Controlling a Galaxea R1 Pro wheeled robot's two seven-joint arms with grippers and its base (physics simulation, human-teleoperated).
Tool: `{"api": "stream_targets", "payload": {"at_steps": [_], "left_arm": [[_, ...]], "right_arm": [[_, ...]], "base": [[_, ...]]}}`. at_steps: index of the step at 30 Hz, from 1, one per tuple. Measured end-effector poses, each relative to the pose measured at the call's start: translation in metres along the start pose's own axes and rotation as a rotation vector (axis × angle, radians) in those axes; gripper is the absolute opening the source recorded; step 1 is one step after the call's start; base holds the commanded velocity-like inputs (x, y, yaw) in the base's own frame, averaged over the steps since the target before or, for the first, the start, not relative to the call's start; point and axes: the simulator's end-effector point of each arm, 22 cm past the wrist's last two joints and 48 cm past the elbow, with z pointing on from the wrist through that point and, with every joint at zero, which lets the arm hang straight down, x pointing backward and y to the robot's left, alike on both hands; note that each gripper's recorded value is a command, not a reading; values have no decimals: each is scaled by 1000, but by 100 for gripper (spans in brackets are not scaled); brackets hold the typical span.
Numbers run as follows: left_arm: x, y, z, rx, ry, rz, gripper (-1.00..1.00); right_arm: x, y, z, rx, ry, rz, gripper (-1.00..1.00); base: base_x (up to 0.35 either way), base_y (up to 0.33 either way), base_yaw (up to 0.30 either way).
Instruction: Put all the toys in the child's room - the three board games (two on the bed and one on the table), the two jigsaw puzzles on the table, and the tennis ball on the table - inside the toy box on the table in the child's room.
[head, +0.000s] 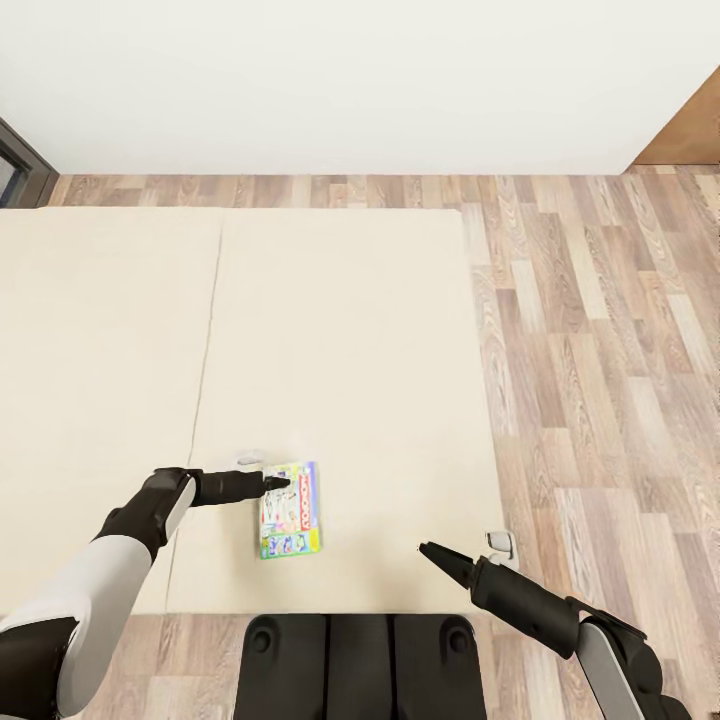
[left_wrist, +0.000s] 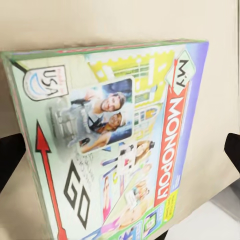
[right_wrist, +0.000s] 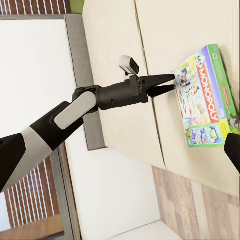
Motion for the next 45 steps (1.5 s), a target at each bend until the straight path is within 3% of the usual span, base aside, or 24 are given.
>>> {"api": "stream_targets", "payload": {"at_steps": [21, 30, 45], "left_arm": [[1, 0, 0, -2, 5, 1, 100], [-3, 14, -10, -32, 5, 0, 100], [20, 34, -9, -137, 102, -11, 100]], "right_arm": [[0, 0, 0, 0, 0, 0, 100], [-1, -1, -1, 3, -3, 0, 100], [-2, -1, -1, 3, -5, -1, 100]], "base": [[0, -118, 0], [0, -4, 0], [0, 0, 0]]}}
